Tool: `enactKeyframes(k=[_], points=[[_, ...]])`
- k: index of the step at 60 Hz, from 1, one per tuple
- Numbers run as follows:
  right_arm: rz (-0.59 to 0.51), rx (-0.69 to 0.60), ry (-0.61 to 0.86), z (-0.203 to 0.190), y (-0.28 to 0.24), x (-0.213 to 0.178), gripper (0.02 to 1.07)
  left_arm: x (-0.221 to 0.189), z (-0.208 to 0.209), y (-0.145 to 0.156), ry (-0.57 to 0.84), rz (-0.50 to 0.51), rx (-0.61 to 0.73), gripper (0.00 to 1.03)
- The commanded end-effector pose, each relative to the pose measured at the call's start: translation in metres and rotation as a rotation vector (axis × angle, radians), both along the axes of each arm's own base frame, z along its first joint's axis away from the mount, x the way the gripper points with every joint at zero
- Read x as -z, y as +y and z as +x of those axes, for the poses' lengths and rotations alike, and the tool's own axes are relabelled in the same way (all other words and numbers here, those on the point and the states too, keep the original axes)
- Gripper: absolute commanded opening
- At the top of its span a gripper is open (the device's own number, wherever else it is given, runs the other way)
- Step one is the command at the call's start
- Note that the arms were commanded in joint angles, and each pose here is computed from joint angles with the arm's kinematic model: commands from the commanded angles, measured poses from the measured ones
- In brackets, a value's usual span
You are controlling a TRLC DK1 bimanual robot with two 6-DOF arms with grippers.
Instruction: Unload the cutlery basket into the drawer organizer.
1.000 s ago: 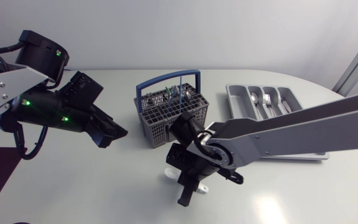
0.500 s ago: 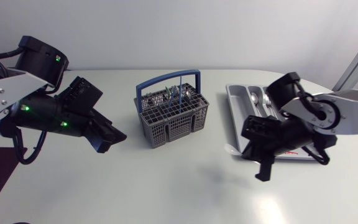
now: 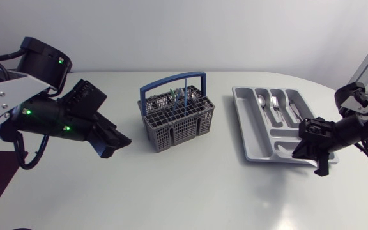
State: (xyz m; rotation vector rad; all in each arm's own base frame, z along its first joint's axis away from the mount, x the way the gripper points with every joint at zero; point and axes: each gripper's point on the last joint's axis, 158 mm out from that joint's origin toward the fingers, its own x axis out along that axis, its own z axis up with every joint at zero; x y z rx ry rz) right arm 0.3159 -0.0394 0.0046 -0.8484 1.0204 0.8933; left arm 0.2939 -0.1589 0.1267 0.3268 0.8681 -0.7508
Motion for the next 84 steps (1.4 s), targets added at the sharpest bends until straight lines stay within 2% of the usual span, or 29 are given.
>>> enactKeyframes(k=[1, 14, 27, 38, 39, 41, 46, 50, 53, 60, 67, 75, 84], points=[[-0.018, -0.106, -0.034, 0.007, -0.015, 0.003, 0.15, 0.002, -0.007, -0.003, 0.001, -0.008, 0.021, 0.97], [-0.070, -0.200, -0.118, 0.025, -0.031, 0.009, 0.12, 0.003, -0.008, -0.007, 0.008, -0.012, 0.026, 0.97], [-0.109, -0.203, -0.159, 0.037, -0.033, 0.022, 0.10, 0.003, -0.008, -0.010, 0.013, -0.015, 0.028, 0.97], [-0.145, -0.233, -0.151, 0.026, -0.025, 0.040, 0.11, 0.004, -0.009, -0.011, 0.017, -0.016, 0.028, 0.97], [-0.151, -0.233, -0.150, 0.025, -0.025, 0.041, 0.13, 0.004, -0.009, -0.011, 0.017, -0.016, 0.027, 0.97], [-0.157, -0.236, -0.154, 0.022, -0.023, 0.042, 0.23, 0.004, -0.009, -0.011, 0.017, -0.016, 0.027, 0.97], [-0.170, -0.244, -0.178, 0.015, -0.019, 0.038, 0.56, 0.005, -0.009, -0.011, 0.017, -0.016, 0.027, 0.97], [-0.188, -0.238, -0.185, 0.012, -0.020, 0.033, 0.78, 0.006, -0.009, -0.011, 0.017, -0.016, 0.028, 0.97], [-0.201, -0.231, -0.207, 0.011, -0.019, 0.024, 0.88, 0.006, -0.008, -0.011, 0.015, -0.016, 0.028, 0.97], [-0.225, -0.201, -0.305, 0.022, -0.020, -0.015, 0.96, 0.007, -0.008, -0.010, 0.015, -0.014, 0.025, 0.97], [-0.181, -0.169, -0.374, 0.031, -0.003, -0.054, 0.98, 0.009, -0.006, -0.008, 0.015, -0.014, 0.018, 0.97], [-0.082, -0.097, -0.402, 0.047, 0.032, -0.081, 0.98, 0.014, 0.001, -0.003, 0.024, -0.017, -0.012, 0.97], [0.085, 0.033, -0.364, 0.069, 0.078, -0.092, 0.98, 0.021, 0.016, 0.006, 0.031, -0.029, -0.067, 0.97]])
